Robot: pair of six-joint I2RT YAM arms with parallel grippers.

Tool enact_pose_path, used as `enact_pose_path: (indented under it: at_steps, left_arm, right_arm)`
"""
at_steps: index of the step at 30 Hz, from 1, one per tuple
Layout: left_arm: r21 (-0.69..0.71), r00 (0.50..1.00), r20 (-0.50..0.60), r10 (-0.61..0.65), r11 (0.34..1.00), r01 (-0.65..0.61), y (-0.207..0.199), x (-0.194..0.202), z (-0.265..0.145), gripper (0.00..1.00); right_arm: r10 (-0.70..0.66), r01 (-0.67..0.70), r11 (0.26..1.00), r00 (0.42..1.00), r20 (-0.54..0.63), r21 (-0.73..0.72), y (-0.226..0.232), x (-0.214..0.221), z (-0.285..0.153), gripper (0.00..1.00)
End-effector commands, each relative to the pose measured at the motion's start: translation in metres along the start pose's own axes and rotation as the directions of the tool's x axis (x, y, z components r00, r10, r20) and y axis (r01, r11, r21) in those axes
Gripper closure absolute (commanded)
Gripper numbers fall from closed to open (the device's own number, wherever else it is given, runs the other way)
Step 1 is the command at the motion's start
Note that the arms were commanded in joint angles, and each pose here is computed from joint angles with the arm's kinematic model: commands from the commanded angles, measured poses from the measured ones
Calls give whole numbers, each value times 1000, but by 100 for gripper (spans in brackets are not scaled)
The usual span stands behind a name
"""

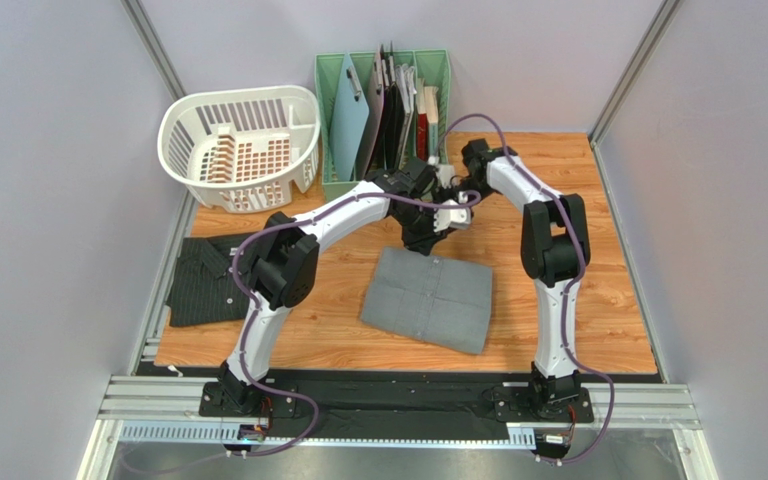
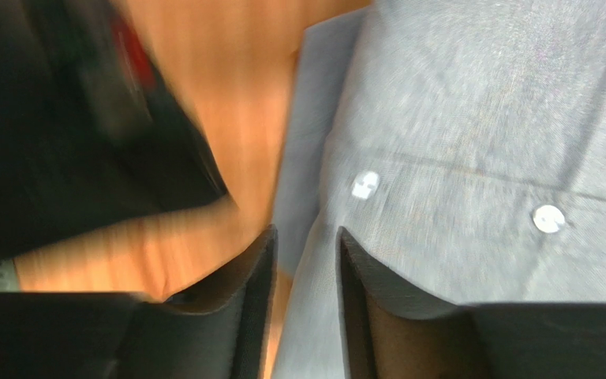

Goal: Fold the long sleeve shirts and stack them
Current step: Fold the shirt

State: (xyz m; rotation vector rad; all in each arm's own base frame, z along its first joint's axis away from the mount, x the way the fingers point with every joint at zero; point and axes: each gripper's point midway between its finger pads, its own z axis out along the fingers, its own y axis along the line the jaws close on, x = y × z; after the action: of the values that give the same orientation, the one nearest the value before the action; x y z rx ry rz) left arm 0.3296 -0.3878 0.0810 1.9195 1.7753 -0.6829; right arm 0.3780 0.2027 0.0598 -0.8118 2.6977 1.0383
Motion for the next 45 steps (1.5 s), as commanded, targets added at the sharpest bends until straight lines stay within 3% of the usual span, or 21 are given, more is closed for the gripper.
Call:
enact_pose_path:
  at_steps: [1, 4, 8, 12, 14, 16, 20, 26, 30, 33, 37, 40, 43, 45]
  left_arm:
    - [-67, 961, 161, -224, 969, 237, 6, -32, -96, 51]
    - [-12, 908, 165, -384, 920, 391, -12, -14, -115, 48]
    - [140, 839, 183, -513, 858, 494, -48, -6, -125, 48]
    - [294, 738, 192, -647, 755, 586, -76, -12, -127, 47]
    - [333, 671, 174, -720, 685, 648, -81, -10, -118, 47]
    - [337, 603, 127, -788, 606, 721, -79, 0, -103, 48]
    - [315, 533, 55, -844, 521, 793, -72, 22, -73, 53]
    - [192, 468, 30, -883, 465, 864, -42, 64, -41, 56]
    - [117, 381, 89, -920, 390, 914, 4, 98, -44, 58]
    - [85, 386, 161, -908, 403, 911, 33, 107, -62, 58]
    - [50, 469, 249, -847, 495, 867, 57, 94, -94, 58]
    - [30, 530, 273, -803, 558, 829, 52, 83, -112, 57]
    - [82, 539, 287, -792, 580, 810, 34, 69, -124, 57]
    - [133, 524, 273, -807, 571, 810, 19, 57, -122, 56]
  right_arm:
    - [-25, 14, 993, 995, 93, 118, -28, -22, -76, 61]
    - [7, -16, 994, 996, 85, 108, -15, 0, -108, 55]
    - [-5, 1, 999, 993, 117, 36, 52, 34, -132, 55]
    - [-8, 16, 998, 994, 109, -66, 107, 69, -114, 55]
    - [3, -1, 997, 1000, 22, -74, 113, 98, -85, 55]
    - [22, -23, 1000, 1000, -20, -10, 94, 109, -63, 57]
    - [109, -96, 989, 986, -126, 109, 37, 126, -29, 58]
    - [91, -74, 973, 994, -67, 220, -25, 68, -5, 59]
    - [67, -63, 980, 998, -13, 190, -30, 23, -2, 59]
    - [51, -53, 983, 999, 18, 173, -24, 3, -9, 57]
    - [70, -79, 993, 992, 101, 87, -1, -6, -38, 55]
    - [73, -84, 995, 982, 172, 55, 9, -6, -72, 55]
    - [62, -69, 997, 974, 219, 25, 17, 5, -94, 55]
    - [67, -73, 997, 982, 178, 24, 13, 26, -82, 56]
